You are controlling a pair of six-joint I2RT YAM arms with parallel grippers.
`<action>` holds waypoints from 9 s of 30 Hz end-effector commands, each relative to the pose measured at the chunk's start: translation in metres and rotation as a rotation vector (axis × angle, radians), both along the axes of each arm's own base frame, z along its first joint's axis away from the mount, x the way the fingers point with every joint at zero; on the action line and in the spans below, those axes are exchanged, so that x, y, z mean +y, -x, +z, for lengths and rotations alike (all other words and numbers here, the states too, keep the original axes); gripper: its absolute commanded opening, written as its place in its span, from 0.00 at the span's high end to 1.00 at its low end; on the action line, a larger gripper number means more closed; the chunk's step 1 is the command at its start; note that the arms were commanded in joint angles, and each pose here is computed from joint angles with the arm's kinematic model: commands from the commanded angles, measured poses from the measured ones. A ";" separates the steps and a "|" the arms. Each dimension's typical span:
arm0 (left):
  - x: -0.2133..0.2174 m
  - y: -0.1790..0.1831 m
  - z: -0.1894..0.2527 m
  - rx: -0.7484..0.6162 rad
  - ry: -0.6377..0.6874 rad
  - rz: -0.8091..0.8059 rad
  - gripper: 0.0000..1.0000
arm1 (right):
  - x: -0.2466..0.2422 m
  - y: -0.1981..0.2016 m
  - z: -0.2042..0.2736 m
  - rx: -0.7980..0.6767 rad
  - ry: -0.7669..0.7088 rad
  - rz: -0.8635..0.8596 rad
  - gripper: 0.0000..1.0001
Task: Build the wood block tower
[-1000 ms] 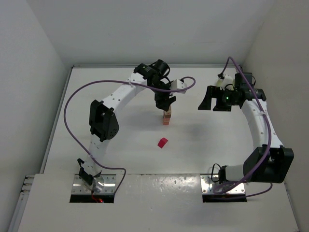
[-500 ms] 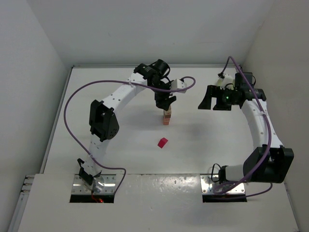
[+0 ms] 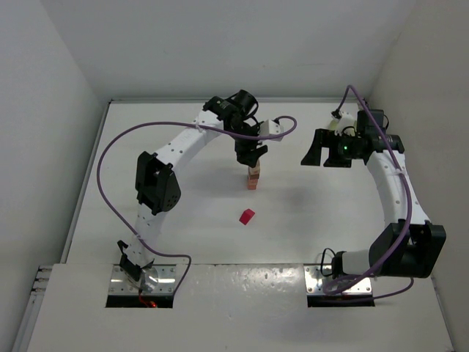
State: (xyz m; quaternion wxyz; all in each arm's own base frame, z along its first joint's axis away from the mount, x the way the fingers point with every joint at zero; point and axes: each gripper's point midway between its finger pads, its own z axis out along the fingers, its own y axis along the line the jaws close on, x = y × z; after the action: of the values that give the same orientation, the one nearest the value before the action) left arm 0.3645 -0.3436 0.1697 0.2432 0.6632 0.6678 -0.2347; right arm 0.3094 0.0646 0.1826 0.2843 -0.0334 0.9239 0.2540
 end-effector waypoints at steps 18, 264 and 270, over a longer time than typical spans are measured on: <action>-0.009 0.003 -0.004 0.007 0.012 -0.015 0.33 | 0.002 -0.004 0.008 -0.033 -0.018 0.006 0.00; 0.267 -0.028 0.154 -0.209 0.646 1.215 0.00 | 0.174 -0.040 0.061 -0.468 0.202 0.160 0.21; 0.265 -0.027 0.154 -0.204 0.648 1.207 0.00 | 0.112 -0.058 0.055 -0.353 0.239 0.003 0.57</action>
State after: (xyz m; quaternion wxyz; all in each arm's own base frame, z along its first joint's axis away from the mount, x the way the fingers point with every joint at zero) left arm 0.3955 -0.0770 0.3018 0.5517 0.0825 0.8112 -0.1754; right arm 0.3556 0.2010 0.2376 0.4422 -0.1417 0.8737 0.1447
